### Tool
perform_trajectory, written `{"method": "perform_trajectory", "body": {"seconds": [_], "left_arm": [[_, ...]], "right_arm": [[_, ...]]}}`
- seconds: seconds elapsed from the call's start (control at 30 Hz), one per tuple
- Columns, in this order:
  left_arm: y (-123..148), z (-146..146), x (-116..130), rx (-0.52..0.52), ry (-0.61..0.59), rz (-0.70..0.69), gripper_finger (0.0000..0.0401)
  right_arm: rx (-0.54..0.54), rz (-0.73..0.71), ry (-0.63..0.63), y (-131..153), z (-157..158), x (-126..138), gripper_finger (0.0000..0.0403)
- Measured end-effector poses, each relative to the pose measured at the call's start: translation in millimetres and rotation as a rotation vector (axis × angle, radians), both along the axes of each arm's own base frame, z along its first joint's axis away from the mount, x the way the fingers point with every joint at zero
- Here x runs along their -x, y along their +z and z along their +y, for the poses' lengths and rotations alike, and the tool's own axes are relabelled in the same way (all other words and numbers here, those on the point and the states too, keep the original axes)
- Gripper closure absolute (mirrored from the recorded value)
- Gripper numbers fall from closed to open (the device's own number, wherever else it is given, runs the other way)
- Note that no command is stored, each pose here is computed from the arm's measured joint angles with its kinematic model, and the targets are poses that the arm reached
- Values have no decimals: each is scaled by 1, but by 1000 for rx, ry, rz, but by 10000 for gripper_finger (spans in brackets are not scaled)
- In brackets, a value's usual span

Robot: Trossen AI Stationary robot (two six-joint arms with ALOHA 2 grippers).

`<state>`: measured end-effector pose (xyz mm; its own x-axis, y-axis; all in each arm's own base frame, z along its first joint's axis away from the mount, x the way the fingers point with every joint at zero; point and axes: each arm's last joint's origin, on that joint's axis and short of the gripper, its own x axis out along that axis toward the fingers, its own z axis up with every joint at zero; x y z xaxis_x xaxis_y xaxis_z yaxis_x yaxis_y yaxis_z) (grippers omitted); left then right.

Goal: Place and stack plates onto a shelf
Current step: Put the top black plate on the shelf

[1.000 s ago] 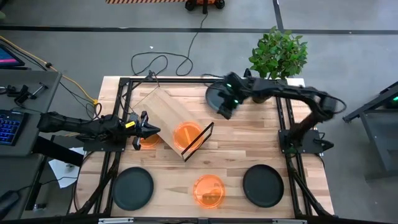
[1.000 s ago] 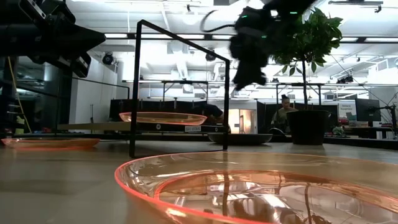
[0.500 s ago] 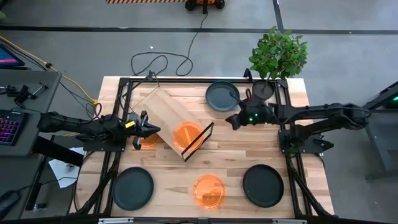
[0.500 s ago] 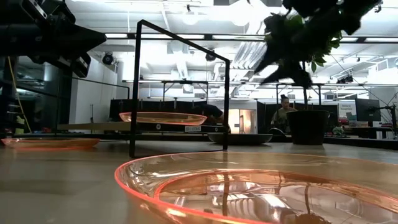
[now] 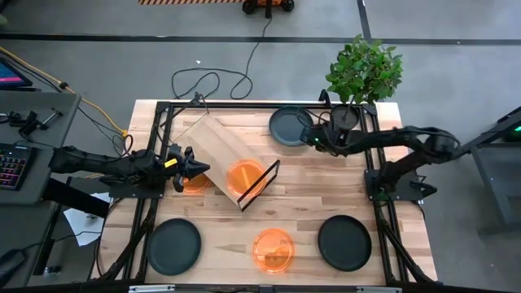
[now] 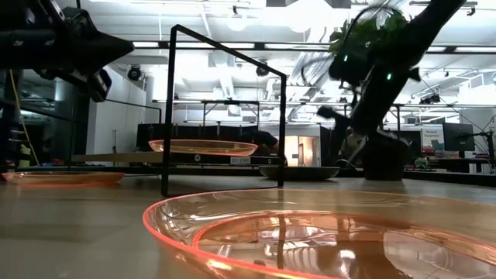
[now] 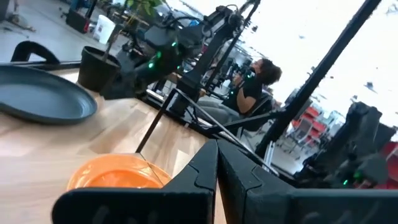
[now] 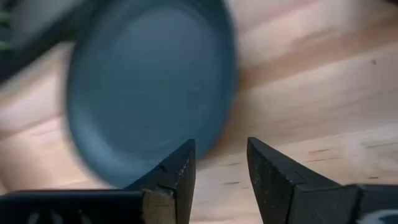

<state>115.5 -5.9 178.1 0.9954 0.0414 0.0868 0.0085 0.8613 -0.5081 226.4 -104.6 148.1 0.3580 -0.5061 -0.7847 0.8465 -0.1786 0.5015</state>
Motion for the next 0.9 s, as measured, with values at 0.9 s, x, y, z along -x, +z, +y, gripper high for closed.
{"method": "perform_trajectory", "body": {"seconds": [0.9], "left_arm": [[5,2,1,34,62,-56,400]], "right_arm": [[46,-227,-13,-22,-27,-28,400]]}}
